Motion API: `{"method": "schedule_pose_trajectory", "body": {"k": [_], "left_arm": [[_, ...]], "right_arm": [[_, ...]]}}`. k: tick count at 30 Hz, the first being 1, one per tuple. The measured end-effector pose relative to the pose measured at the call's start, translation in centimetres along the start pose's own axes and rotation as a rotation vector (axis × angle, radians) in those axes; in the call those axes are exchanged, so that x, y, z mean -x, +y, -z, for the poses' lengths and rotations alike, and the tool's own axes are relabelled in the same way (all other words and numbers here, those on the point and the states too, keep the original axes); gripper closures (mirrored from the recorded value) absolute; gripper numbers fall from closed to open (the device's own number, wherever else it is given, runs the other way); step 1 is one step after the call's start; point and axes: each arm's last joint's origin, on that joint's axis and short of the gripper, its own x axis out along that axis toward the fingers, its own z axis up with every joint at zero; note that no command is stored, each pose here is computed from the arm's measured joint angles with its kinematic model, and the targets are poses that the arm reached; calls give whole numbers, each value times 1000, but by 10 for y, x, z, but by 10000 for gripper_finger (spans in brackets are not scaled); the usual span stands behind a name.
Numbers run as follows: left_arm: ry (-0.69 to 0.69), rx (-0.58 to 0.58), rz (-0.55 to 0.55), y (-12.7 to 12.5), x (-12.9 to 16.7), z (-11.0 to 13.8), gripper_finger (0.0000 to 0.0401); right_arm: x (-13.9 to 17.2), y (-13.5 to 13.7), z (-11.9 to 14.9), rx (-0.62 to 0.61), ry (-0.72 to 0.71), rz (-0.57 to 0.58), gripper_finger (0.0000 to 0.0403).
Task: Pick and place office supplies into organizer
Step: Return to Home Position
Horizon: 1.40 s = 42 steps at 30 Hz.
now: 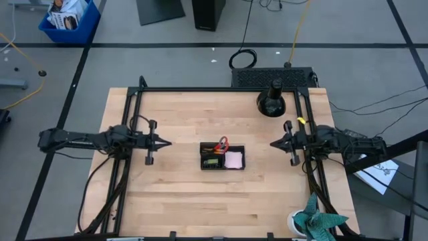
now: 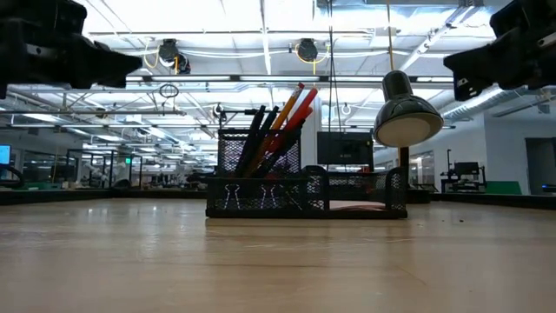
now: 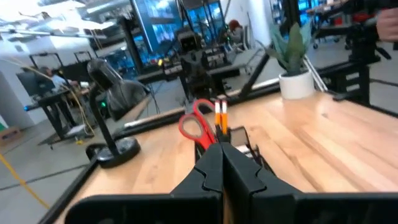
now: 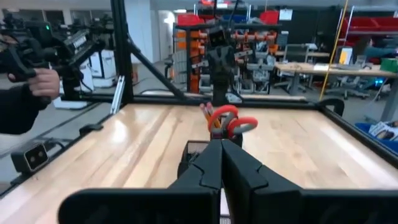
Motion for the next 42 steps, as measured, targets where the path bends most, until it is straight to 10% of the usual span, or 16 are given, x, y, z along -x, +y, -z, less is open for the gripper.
{"method": "schedule_pose_trajectory", "body": {"k": [42], "left_arm": [[179, 248, -98, 0, 2, 24, 360]], "right_arm": [[-3, 0, 6, 82, -69, -24, 403]]}}
